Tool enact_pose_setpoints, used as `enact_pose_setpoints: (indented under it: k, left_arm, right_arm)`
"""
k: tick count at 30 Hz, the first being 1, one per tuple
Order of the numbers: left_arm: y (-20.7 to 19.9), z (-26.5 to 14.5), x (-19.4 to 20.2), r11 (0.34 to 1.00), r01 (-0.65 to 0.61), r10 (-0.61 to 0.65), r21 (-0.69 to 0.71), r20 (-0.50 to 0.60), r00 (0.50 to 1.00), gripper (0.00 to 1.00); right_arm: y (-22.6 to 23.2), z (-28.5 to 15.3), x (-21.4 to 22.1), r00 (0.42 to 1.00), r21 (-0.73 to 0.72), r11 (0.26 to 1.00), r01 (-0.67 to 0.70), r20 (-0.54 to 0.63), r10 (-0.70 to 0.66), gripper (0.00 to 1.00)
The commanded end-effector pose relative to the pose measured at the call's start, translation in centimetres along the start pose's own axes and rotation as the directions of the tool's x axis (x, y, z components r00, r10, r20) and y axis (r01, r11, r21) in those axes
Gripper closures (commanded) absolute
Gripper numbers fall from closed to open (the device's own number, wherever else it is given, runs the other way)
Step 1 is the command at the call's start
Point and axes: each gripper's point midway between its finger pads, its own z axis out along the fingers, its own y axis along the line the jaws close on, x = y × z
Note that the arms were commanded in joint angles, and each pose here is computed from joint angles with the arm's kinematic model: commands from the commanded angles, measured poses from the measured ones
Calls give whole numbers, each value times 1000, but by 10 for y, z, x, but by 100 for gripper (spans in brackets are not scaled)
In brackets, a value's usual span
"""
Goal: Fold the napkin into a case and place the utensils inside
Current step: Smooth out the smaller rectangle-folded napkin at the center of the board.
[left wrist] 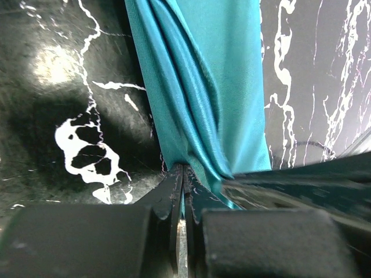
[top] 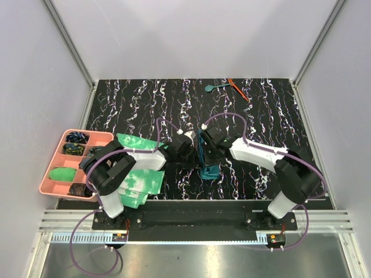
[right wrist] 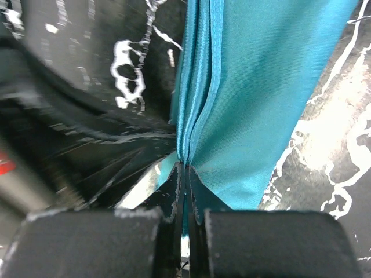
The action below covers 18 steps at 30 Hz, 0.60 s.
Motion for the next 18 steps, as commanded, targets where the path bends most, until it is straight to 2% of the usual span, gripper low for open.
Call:
enact_pose_setpoints:
  k: [1, 8, 18]
  left_arm:
    - [2, 5, 10, 1000, 1, -1, 9, -15, 1000, 96]
    - [0, 3, 13, 1000, 6, -6, 20, -16, 1000, 97]
    - [-1, -5, 14, 1000, 6, -6, 21, -9, 1000, 97]
  right_arm:
    - [15, -26, -20, 995, -54, 998, -41, 85, 45, 100]
    - [21, -21, -17, 996, -79, 995, -56, 58, 60, 100]
    - [15, 16, -1, 996, -84, 993, -86, 8, 87, 100]
